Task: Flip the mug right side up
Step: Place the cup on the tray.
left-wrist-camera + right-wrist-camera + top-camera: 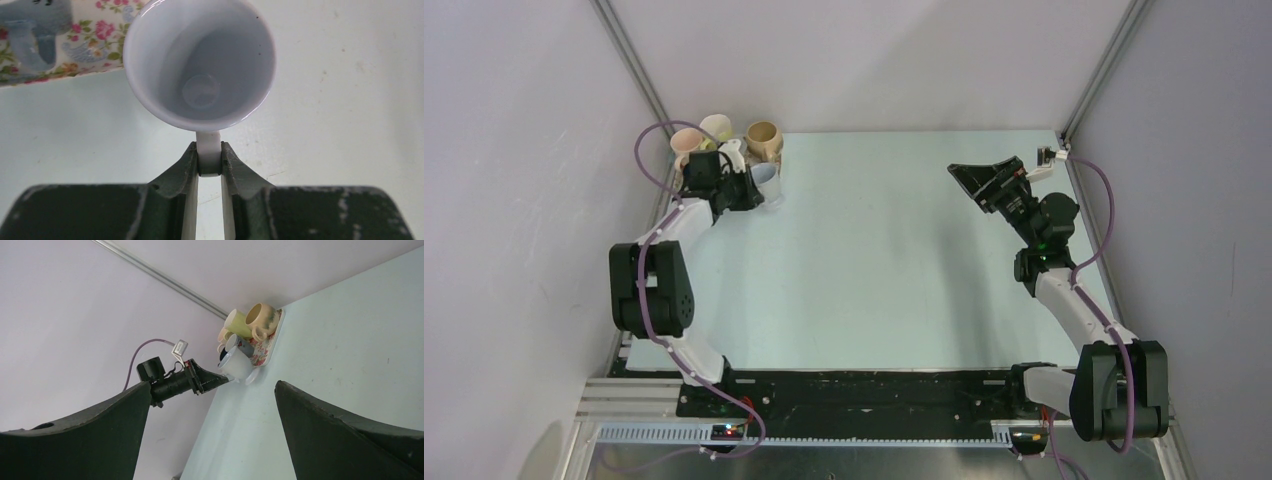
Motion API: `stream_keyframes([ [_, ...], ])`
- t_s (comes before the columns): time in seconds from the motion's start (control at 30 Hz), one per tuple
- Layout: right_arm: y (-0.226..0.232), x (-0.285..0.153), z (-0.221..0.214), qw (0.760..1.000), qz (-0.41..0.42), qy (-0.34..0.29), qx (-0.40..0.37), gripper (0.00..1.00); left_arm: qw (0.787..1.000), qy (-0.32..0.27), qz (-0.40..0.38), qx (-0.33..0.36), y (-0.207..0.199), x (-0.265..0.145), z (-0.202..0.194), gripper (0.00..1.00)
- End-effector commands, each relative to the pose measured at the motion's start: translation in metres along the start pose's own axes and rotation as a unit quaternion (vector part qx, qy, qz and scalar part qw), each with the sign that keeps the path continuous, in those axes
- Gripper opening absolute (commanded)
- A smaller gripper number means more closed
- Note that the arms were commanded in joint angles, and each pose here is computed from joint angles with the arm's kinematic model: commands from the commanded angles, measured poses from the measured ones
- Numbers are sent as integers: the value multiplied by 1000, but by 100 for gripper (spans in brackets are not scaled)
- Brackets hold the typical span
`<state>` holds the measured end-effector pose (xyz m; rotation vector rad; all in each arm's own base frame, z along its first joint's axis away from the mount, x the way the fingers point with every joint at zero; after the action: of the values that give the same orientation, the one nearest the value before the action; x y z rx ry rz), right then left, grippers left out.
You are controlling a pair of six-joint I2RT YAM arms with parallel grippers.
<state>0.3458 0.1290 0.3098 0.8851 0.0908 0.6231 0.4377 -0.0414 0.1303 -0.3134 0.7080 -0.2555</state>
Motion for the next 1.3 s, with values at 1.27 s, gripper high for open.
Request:
stream_keyframes([
  [1.27, 3, 2, 6, 1000, 8, -12, -12, 100, 995, -70, 67, 35, 29, 18, 59, 29],
])
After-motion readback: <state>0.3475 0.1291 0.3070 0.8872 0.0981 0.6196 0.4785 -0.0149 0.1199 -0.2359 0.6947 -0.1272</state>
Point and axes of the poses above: each gripper's point midway between its finger pads, its own x axis out along the fingers, its own y axis along the line the jaws close on, z = x × y, the point moved 2 cm from there along -x, back along the fingers, and after that the axes turned 7 degrees about -x, right-handed, at the moved point
